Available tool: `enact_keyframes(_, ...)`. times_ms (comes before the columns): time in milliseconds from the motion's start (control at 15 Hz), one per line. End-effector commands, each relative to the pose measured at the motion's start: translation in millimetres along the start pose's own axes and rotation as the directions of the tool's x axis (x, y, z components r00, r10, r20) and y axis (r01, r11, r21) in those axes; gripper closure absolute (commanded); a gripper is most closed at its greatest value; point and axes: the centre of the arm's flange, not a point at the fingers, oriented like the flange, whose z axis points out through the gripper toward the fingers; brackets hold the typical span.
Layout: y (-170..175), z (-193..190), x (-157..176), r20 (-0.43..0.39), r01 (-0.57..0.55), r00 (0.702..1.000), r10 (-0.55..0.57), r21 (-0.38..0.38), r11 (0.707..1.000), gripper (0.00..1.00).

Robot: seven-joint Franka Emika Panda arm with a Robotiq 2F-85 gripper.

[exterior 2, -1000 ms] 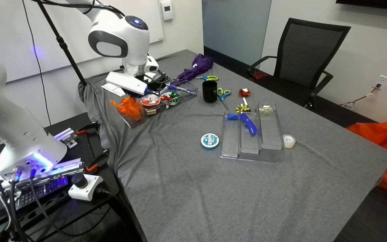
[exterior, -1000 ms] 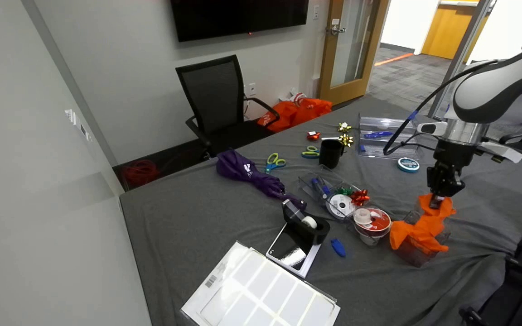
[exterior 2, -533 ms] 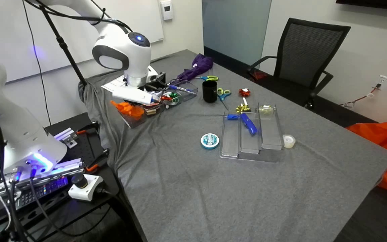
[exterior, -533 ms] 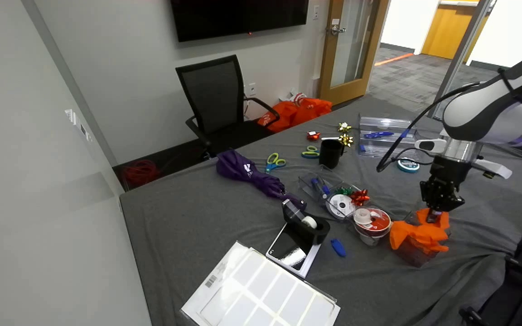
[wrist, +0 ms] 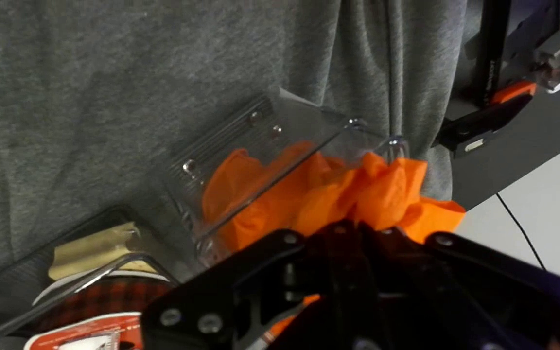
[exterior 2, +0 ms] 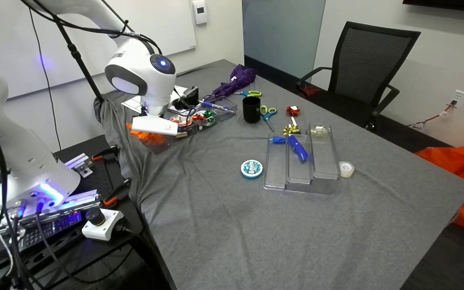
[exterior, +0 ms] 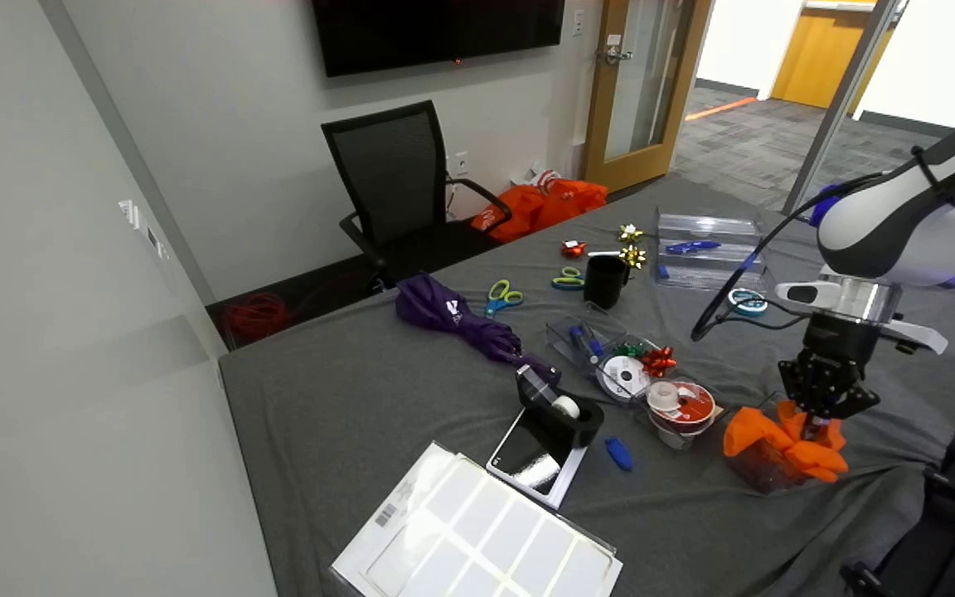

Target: Pick up the orange tissue from the clear container on the right of the table and put it into the clear square container at the bottom of the table

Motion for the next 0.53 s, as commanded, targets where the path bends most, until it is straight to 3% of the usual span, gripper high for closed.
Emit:
enact_keyframes(0,0.2,12.7,-6.2,0.034,-0.025,0.999,0.026,-0.026,0.999,0.99)
enact_keyframes(467,12.1,9.0,-6.8,0.001,-0.151,0.988,0.152,-0.135,0.979,0.99)
